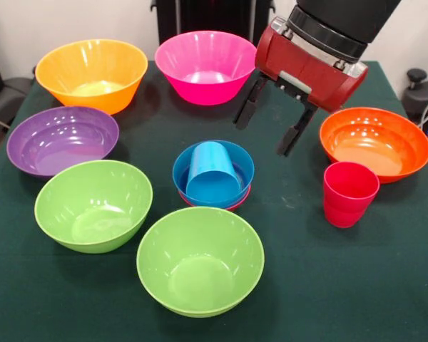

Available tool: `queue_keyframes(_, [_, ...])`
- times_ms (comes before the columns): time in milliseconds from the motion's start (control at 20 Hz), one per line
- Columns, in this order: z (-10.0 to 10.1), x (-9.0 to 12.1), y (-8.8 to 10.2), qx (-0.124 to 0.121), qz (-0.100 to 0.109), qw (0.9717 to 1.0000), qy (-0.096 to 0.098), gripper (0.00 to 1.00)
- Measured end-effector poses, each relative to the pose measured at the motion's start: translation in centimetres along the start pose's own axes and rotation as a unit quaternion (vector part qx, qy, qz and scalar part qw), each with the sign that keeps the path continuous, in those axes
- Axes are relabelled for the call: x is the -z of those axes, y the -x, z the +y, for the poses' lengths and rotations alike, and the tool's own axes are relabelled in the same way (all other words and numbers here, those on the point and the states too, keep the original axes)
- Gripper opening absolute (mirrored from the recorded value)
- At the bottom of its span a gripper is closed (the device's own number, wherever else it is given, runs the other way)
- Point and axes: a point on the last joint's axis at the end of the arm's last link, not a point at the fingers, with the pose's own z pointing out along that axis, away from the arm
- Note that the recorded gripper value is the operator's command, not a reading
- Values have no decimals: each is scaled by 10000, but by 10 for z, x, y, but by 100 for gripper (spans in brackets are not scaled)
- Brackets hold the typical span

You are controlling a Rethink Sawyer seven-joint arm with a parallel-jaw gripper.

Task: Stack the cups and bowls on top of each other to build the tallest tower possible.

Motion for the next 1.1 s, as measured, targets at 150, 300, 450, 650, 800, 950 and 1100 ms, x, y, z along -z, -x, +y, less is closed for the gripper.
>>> queue_keyframes(150, [3, 1, 7, -126, 164, 9995, 243, 100])
queue_keyframes(300, [6, 0, 23, -281, 376, 9979, 447, 100])
queue_keyframes(450, [10, -2, 44, -349, 544, 9967, 497, 100])
queue_keyframes(650, [26, -9, 67, -307, 797, 9953, 451, 100])
queue_keyframes(800, [43, -19, 72, -204, 940, 9945, 414, 100])
queue_keyframes(950, [56, -29, 68, -106, 1027, 9940, 374, 100])
queue_keyframes(1100, [71, -46, 55, 21, 1186, 9925, 306, 100])
